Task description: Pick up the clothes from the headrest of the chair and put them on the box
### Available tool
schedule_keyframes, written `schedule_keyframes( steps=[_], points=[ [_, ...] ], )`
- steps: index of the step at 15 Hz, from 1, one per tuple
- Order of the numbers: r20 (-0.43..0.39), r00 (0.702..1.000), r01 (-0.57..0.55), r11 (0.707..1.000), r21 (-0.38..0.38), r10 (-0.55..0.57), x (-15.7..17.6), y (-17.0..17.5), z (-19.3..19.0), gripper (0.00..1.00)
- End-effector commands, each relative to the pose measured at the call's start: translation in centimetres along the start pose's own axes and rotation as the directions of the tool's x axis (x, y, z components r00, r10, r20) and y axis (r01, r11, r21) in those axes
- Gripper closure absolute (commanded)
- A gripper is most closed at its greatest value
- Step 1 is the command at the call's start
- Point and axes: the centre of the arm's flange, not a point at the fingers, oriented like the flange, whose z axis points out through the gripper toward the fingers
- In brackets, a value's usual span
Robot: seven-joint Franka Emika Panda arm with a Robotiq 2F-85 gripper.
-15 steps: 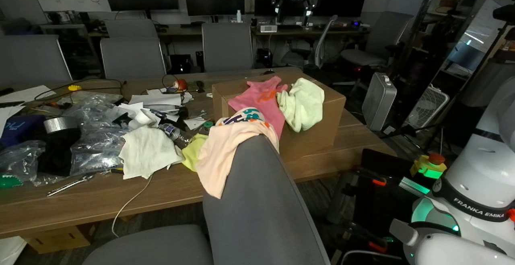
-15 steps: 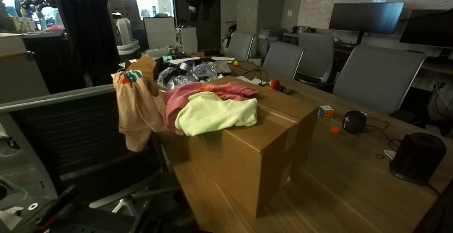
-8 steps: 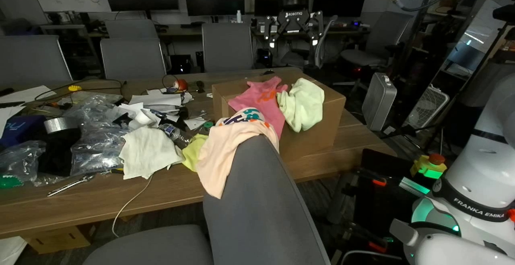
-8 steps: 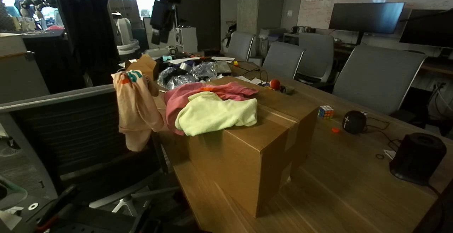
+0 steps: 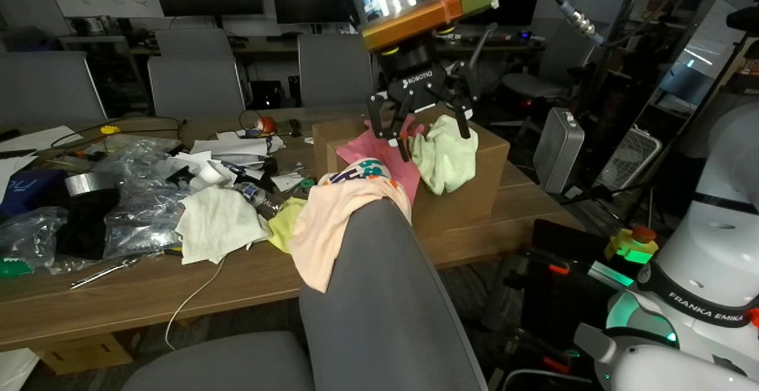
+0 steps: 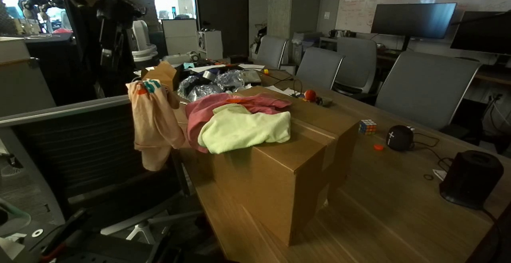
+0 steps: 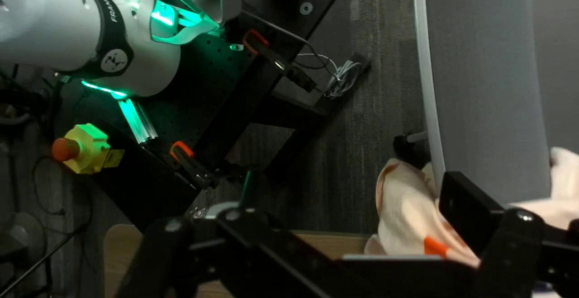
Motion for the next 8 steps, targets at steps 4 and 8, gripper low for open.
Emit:
schedule_keyframes(
  steps=[4,8],
  points=[
    [-0.138,0.959,0.211,0.946,-0.246,-0.249,-5.2,-6.6,2.9,0.00],
    [-0.230,0.888,0.304,0.883,-0.357,-0.398,-6.6,-8.7,4.2,0.00]
  ],
)
